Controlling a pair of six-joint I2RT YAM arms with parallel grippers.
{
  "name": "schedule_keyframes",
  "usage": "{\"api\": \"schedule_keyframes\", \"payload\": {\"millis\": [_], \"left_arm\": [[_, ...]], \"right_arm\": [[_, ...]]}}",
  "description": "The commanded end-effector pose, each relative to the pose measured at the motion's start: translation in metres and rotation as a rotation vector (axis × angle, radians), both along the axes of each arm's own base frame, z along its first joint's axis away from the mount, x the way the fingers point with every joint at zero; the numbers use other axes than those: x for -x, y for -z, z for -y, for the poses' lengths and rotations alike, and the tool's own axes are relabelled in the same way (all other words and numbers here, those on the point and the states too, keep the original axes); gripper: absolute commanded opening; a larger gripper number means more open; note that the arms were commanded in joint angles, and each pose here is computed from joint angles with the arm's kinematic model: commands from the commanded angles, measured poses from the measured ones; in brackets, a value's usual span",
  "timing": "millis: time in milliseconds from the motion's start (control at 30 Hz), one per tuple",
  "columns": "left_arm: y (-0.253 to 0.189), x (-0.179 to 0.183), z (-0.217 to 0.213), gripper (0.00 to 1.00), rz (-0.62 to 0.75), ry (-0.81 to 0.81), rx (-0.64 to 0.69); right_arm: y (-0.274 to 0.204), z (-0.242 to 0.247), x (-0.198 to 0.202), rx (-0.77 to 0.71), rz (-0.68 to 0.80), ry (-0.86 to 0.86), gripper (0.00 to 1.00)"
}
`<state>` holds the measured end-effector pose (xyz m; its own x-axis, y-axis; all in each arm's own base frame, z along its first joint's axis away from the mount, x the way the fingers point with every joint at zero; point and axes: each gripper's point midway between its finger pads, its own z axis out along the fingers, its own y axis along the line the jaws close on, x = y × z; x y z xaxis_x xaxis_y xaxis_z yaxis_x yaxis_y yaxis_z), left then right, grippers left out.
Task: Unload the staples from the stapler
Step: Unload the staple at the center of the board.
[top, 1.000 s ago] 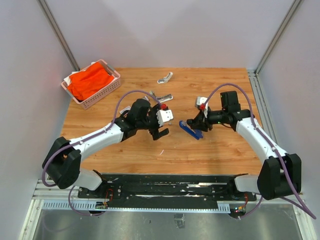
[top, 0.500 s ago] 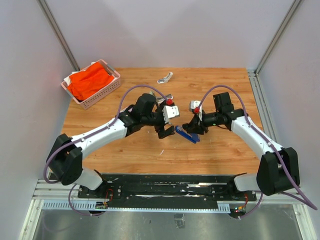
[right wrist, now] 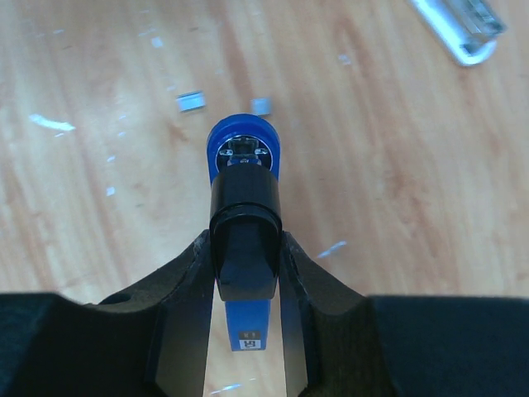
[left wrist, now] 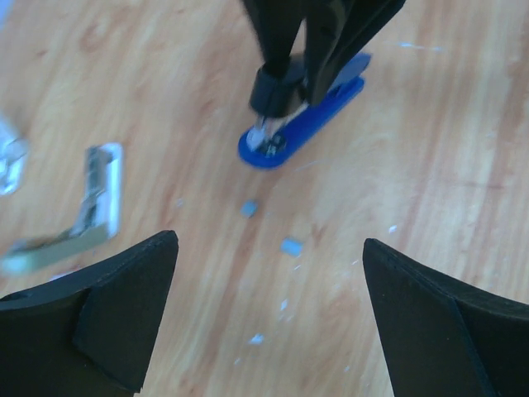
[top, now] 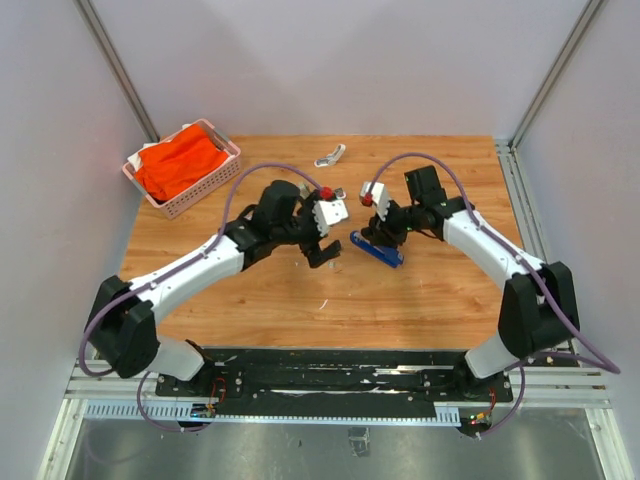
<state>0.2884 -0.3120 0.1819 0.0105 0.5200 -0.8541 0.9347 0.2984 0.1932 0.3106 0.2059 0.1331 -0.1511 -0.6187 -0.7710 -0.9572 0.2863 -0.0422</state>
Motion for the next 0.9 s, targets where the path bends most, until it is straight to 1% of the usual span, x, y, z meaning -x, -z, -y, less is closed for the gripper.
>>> {"api": "schedule_keyframes", "payload": {"millis": [0, 133, 200, 400, 467, 533, 633, 867], "left_arm": [[-0.033, -0.026, -0.058, 0.98, 0.089, -0.16, 0.048], [-0.036, -0.035, -0.114, 0.98, 0.117, -0.31, 0.057], [-0.037, -0.041, -0.145, 0.98, 0.13, -0.409, 0.059], [-0.03, -0.046, -0.238, 0.98, 0.135, -0.705, 0.105], [-0.026, -0.044, -0.265, 0.98, 0.141, -0.792, 0.117], [-0.021, -0.04, -0.282, 0.98, 0.154, -0.848, 0.122], [-0.016, -0.033, -0.296, 0.98, 0.173, -0.894, 0.126], [-0.019, -0.03, -0.297, 0.98, 0.18, -0.899, 0.144]], "right_arm": [[-0.019, -0.001, -0.047, 0.11, 0.069, 0.095, 0.01], [-0.02, -0.011, -0.075, 0.201, 0.064, 0.106, 0.0], [-0.009, -0.019, -0.083, 0.25, 0.044, 0.101, 0.01], [0.004, -0.044, -0.094, 0.366, 0.035, 0.069, 0.0], [0.018, -0.051, -0.095, 0.416, 0.032, 0.051, 0.0], [0.024, -0.058, -0.095, 0.461, 0.05, 0.036, 0.0], [0.032, -0.066, -0.096, 0.528, 0.081, 0.017, 0.0], [0.045, -0.087, -0.093, 0.563, 0.102, -0.04, 0.0]]}}
